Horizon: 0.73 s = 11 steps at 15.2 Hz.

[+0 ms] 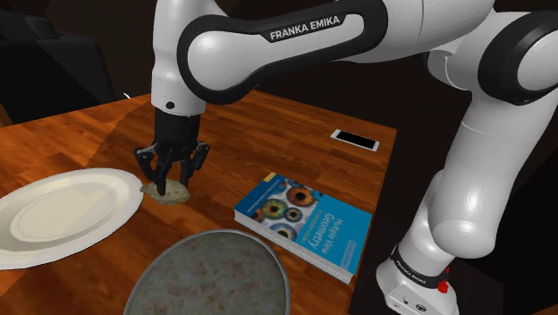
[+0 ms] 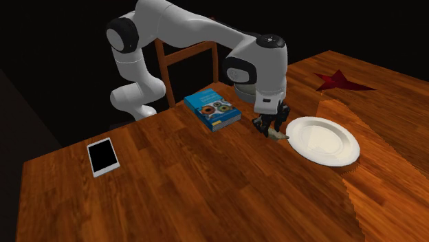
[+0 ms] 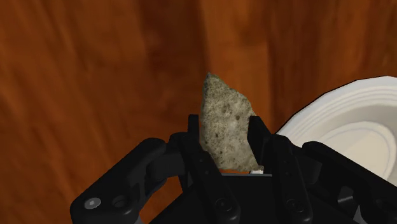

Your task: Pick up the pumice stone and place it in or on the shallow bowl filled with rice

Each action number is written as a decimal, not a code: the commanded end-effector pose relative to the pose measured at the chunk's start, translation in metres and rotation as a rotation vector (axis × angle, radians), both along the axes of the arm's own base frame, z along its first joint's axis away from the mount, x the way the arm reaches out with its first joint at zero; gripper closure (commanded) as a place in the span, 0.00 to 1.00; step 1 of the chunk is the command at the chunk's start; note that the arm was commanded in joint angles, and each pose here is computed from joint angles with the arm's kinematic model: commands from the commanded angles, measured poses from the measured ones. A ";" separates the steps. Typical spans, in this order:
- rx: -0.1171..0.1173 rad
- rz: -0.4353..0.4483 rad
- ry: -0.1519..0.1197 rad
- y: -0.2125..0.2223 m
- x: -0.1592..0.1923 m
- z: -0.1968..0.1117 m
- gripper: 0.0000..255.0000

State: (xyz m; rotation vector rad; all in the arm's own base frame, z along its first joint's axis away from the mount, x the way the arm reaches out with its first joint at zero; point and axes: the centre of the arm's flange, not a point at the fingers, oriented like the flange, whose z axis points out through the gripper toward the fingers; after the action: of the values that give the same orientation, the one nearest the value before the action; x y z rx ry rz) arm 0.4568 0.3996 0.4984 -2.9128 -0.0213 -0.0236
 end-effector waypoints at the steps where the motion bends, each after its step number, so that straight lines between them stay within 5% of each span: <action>1: -0.003 0.001 0.008 0.000 0.000 -0.004 1.00; 11: -0.003 0.001 0.008 0.000 0.000 0.017 1.00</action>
State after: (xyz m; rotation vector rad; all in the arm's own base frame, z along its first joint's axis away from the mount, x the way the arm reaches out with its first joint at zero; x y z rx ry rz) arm 0.4559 0.4000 0.5122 -2.9135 -0.0224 -0.0183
